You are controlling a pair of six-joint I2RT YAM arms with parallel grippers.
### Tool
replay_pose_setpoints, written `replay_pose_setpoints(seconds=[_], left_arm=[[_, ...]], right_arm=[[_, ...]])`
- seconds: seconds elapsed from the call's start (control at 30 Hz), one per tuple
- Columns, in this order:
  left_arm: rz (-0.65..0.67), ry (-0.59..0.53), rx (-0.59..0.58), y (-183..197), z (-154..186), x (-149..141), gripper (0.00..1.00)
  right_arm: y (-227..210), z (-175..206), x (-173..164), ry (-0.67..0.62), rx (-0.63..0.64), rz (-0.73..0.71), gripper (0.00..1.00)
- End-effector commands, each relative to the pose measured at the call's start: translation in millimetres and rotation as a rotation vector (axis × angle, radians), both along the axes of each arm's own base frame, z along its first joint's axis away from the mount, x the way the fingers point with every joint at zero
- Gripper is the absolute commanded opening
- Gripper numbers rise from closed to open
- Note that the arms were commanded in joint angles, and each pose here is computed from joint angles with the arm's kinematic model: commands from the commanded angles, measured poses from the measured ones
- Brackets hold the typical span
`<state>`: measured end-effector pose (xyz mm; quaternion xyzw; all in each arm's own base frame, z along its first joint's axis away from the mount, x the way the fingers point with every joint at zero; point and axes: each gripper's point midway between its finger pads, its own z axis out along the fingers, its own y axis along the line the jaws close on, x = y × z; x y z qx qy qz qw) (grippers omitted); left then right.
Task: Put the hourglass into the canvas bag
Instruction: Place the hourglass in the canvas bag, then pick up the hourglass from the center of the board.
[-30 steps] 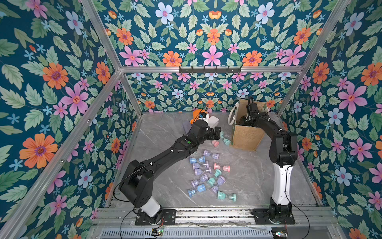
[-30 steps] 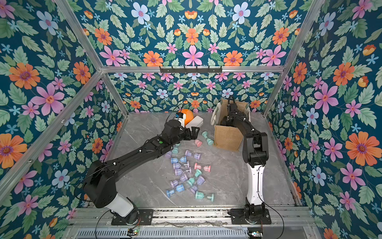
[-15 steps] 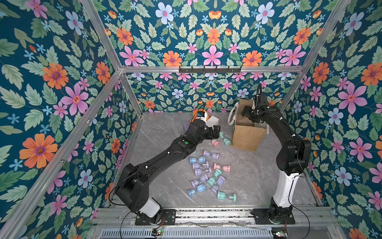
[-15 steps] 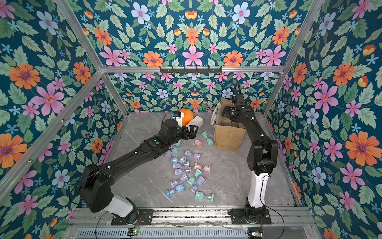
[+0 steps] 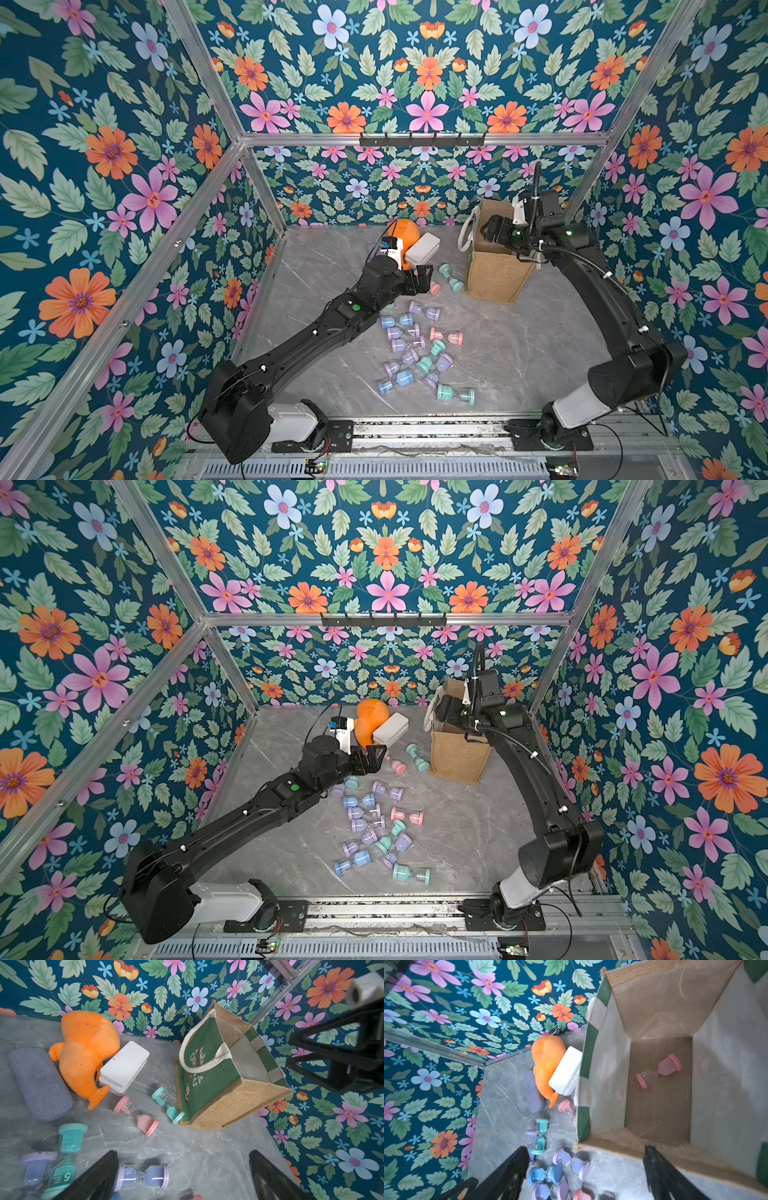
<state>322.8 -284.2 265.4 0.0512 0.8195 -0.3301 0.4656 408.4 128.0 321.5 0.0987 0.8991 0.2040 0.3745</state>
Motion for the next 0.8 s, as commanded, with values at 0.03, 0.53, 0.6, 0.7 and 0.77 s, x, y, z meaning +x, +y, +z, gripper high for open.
replay_pose_setpoints(seconds=[0.03,0.53,0.6,0.7,0.77], left_arm=[[0.021,0.04,0.024,14,-15,-14,1.0],[0.055,0.136,0.001,41,-52,-53,1.0],[0.064,0.144,-0.001,43,-55,-54,1.0],[0.072,0.149,0.001,45,-59,-54,1.0],[0.074,0.152,0.009,46,-61,-55,1.0]], right_arm=[[9,-15,-40,0.048,-0.021,-0.003,0.89],[74,-157,-147,0.324,-0.271,0.376,0.85],[74,-175,-155,0.371,-0.321,0.437,0.84],[73,-196,-165,0.435,-0.37,0.517,0.83],[72,-207,-168,0.471,-0.397,0.551,0.81]])
